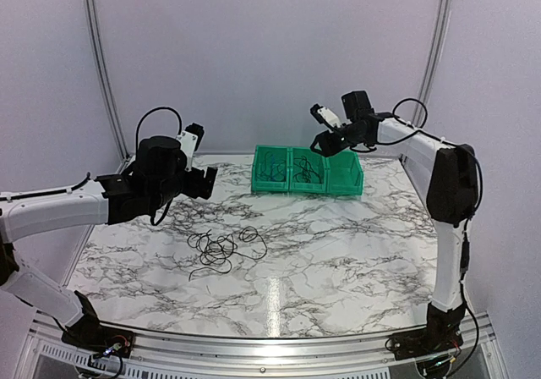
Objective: Untangle the cables
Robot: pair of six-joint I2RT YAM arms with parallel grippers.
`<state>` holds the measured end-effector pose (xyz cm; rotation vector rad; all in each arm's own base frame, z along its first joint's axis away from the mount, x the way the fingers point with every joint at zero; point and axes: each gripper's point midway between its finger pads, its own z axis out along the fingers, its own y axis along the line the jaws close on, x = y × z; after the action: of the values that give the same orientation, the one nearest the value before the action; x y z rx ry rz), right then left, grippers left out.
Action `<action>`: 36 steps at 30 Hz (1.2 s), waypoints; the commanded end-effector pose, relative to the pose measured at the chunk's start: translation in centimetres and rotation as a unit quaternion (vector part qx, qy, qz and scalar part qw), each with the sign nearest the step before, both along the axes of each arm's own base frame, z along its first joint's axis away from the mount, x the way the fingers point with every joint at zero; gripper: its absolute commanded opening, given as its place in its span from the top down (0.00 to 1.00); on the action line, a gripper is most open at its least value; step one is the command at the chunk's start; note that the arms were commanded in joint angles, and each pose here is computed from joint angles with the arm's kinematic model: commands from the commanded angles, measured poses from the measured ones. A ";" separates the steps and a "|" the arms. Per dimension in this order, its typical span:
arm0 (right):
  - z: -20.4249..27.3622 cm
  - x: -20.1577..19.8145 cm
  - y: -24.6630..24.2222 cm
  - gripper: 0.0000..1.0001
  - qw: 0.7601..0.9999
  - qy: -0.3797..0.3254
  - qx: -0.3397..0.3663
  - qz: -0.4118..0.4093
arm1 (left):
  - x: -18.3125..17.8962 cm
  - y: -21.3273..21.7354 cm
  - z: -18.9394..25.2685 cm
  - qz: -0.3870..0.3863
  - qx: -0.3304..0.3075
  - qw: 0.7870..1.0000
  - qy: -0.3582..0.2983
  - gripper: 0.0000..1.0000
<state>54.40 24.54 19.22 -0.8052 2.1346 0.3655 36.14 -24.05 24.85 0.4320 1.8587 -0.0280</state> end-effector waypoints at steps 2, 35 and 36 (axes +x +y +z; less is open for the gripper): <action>5.8 -3.6 1.8 0.52 0.995 -0.032 0.058 0.077 | 0.2 -0.3 0.1 -0.005 -0.011 1.000 -0.002 0.01; -8.8 -17.1 13.9 0.63 0.948 0.024 -0.027 0.317 | -3.0 -1.6 -10.2 0.017 -0.167 0.969 0.180 0.08; -9.6 -17.1 14.4 0.62 0.946 0.026 -0.038 0.320 | -3.1 -1.0 -10.4 0.026 -0.165 0.970 0.177 0.08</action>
<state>37.43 37.21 11.45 -1.4482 1.8832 0.7583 32.48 -26.22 11.96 0.3033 2.2761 -0.3467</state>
